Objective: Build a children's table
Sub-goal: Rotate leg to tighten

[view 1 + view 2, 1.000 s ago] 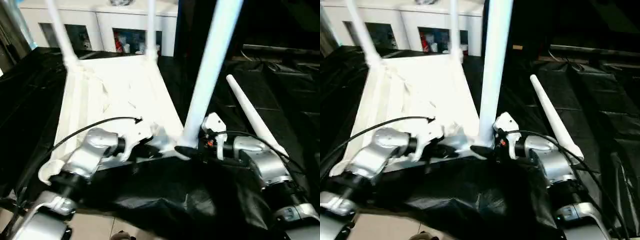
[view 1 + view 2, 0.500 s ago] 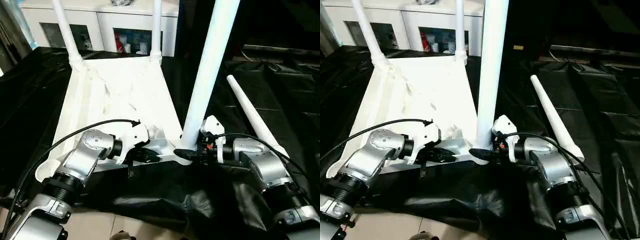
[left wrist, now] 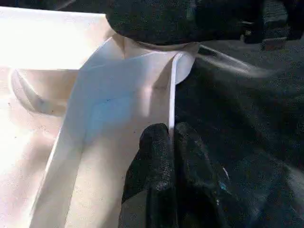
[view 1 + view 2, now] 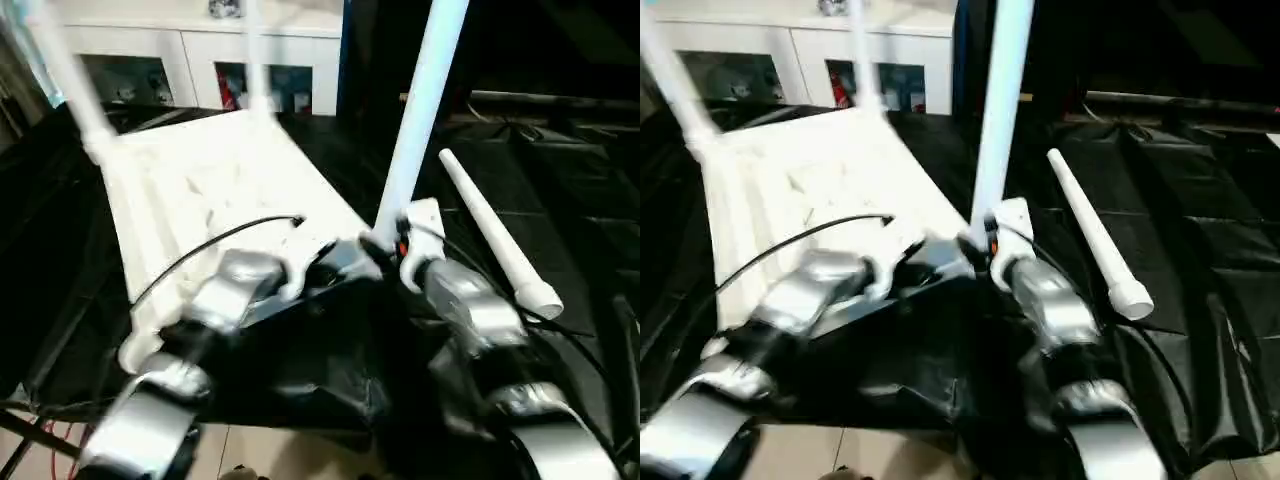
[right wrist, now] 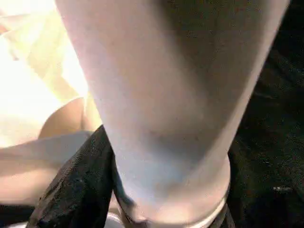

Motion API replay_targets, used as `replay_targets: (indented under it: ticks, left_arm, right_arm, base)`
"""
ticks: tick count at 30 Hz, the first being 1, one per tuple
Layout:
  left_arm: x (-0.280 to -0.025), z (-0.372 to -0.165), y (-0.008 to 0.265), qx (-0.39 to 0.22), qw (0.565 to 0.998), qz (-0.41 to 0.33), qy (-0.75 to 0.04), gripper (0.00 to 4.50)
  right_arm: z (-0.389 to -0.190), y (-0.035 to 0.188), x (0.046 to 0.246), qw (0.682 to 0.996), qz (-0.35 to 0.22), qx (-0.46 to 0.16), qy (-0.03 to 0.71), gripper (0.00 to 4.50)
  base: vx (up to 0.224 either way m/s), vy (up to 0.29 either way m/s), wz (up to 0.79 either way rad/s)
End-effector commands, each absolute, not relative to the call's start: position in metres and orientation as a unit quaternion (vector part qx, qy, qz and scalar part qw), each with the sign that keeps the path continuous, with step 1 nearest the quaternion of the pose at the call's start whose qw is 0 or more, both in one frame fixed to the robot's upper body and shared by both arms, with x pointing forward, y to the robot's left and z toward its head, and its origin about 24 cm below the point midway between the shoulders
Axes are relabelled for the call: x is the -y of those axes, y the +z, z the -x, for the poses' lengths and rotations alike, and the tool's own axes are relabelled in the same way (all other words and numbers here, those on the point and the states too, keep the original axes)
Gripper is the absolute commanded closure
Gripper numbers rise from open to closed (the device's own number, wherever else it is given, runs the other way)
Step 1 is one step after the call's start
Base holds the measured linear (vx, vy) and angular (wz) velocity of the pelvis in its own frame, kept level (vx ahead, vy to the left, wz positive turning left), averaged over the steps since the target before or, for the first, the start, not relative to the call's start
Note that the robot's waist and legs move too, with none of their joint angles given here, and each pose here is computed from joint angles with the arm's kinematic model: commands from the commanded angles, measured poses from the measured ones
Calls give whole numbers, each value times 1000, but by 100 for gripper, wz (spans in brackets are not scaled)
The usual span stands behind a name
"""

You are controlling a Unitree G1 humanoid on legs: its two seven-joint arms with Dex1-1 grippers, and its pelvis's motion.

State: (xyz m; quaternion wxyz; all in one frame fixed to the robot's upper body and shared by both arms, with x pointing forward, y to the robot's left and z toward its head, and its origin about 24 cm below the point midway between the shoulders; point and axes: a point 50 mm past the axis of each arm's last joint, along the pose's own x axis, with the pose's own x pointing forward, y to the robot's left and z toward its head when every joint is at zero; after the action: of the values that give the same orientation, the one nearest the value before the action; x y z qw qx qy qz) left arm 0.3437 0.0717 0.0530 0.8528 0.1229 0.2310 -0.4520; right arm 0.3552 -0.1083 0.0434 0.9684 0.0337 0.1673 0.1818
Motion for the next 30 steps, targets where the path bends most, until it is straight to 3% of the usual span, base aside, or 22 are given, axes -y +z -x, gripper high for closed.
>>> replay_targets:
  ticks: [1,4,11,13,19,30]
  left_arm:
    - [-58,-353,77,-170,868,-125,-449,450]
    - [-54,-351,76,-164,860,-130,-465,450]
    - [-62,-344,72,-158,848,-132,-487,450]
    - [-66,-343,72,-159,848,-133,-487,450]
    - [-81,-340,71,-158,841,-137,-500,450]
    - [-105,-319,69,-151,786,-149,-581,450]
  right_arm:
    - [-341,19,78,947,-51,-222,227,177]
    - [-343,22,73,947,-65,-212,232,105]
    - [-348,30,85,952,-45,-187,238,58]
    - [-349,32,91,954,-40,-181,237,20]
    - [-348,40,113,951,-15,-166,259,7]
    - [-331,62,147,904,63,-141,399,7]
  base:
    - [0,0,0]
    - [0,0,0]
    - [0,0,0]
    - [0,0,0]
    - [0,0,0]
    - [0,0,0]
